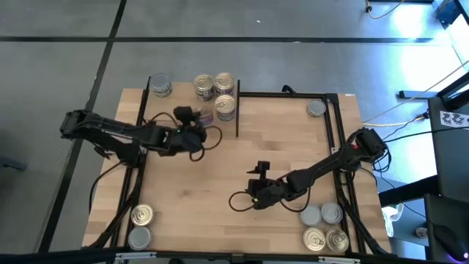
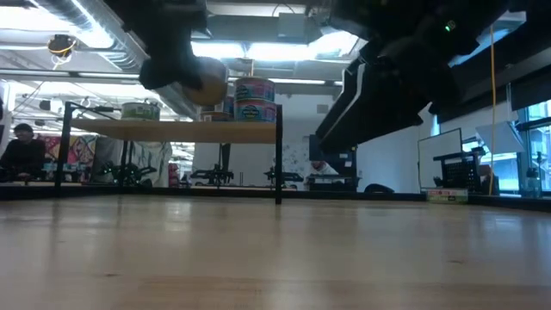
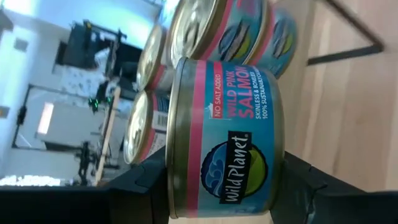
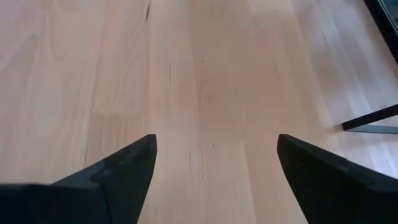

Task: Stack canned seafood by type on shelf
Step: Put the blue tuna can on the shelf

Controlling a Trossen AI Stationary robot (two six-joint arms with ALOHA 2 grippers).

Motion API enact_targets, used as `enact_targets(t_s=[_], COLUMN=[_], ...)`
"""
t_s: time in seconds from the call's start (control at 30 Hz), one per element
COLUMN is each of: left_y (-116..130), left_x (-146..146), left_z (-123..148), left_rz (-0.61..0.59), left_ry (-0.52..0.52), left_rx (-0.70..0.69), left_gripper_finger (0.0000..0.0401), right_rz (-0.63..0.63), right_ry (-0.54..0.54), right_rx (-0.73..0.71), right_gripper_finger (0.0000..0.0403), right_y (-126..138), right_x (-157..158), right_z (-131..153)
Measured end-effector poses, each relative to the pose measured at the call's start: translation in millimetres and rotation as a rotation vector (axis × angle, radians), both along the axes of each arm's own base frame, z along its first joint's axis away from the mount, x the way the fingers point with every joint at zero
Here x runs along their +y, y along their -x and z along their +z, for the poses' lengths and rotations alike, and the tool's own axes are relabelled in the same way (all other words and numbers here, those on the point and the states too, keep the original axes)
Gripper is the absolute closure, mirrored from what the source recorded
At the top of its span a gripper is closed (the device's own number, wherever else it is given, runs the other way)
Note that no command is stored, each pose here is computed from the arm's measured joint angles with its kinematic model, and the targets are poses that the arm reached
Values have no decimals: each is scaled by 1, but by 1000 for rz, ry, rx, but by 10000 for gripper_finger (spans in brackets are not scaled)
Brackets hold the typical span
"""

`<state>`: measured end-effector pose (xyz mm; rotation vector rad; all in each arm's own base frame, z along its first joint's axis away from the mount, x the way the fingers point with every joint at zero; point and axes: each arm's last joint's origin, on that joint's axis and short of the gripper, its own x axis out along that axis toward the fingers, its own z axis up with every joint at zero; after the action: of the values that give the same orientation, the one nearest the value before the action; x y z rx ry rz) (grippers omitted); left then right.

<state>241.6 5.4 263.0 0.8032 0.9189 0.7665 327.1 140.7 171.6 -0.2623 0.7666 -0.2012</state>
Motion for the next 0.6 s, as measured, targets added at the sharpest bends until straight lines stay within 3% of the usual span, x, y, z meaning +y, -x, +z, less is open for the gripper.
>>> enact_targets(t_s=[0.17, 0.6], left_y=[-6, -10], left_x=[16, 48], left_z=[-10, -17], left_rz=[35, 147], left_ry=[60, 87], left_rx=[21, 8], left_gripper_finger=[215, 215], right_rz=[-4, -7], right_ry=[4, 3], right_rx=[-2, -7], right_gripper_finger=[72, 72], right_y=[0, 0], right_x=[0, 0], right_z=[0, 0])
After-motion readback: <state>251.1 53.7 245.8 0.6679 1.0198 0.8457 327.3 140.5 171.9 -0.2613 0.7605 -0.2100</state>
